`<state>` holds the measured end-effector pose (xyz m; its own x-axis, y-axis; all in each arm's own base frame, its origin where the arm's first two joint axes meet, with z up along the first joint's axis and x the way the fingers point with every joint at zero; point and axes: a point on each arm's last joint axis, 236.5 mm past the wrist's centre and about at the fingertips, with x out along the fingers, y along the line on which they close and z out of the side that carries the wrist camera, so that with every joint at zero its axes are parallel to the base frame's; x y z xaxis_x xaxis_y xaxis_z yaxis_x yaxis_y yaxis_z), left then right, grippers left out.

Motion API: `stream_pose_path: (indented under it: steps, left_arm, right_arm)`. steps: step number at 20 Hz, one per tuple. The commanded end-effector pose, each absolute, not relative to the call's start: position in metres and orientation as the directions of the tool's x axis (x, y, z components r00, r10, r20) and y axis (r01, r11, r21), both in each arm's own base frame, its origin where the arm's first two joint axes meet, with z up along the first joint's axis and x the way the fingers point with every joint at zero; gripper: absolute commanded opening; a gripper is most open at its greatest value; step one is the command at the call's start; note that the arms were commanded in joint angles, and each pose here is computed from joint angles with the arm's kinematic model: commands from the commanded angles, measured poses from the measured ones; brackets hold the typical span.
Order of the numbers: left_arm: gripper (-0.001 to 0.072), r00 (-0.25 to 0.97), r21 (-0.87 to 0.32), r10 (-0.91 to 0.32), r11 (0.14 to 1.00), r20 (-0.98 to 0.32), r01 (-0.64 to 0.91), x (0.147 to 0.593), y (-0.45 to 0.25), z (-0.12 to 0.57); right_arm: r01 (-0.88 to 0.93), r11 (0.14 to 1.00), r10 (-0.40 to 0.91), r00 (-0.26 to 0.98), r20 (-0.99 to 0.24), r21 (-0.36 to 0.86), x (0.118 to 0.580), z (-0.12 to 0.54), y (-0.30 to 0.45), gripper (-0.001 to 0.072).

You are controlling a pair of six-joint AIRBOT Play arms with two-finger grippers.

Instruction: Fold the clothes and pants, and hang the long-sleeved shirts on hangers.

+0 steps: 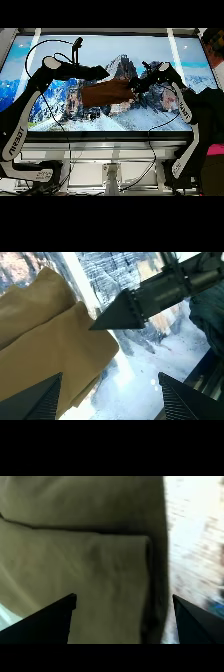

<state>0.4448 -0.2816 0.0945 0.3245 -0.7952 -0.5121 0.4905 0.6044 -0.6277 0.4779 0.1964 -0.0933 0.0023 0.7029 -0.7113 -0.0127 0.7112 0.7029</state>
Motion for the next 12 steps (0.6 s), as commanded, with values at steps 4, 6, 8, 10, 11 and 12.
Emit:
stream_pose_path:
  steps: [4,6,8,10,11,12]
  left_arm:
    - [0.0713,0.323,-0.628,-0.796,0.604,-0.512,0.491,0.444,-0.281,0.095]
    - [0.0712,0.323,-0.628,-0.796,0.603,-0.512,0.491,0.444,-0.281,0.095]
    - [0.0712,0.323,-0.629,-0.796,0.603,-0.512,0.491,0.444,-0.281,0.095]
    - [0.0712,0.323,-0.628,-0.796,0.603,-0.512,0.491,0.444,-0.281,0.095]
    - [0.0711,0.323,-0.629,-0.796,0.603,-0.512,0.491,0.444,-0.281,0.095]
    - [0.0703,0.323,-0.628,-0.796,0.603,-0.512,0.491,0.445,-0.281,0.095]
  right_arm:
    - [0.061,0.578,0.816,-0.063,-0.575,0.814,0.462,-0.093,0.262,0.0695]
    - [0.025,0.582,0.81,-0.104,-0.577,0.813,0.448,-0.093,0.286,0.0692]
    - [-0.015,0.584,0.803,-0.132,-0.581,0.812,0.436,-0.094,0.309,0.0653]
    - [-0.046,0.589,0.797,-0.13,-0.59,0.807,0.43,-0.096,0.33,0.031]
    - [-0.058,0.59,0.796,-0.122,-0.593,0.805,0.43,-0.095,0.337,0.0102]
    - [-0.07,0.591,0.796,-0.116,-0.595,0.804,0.429,-0.093,0.343,0.0015]
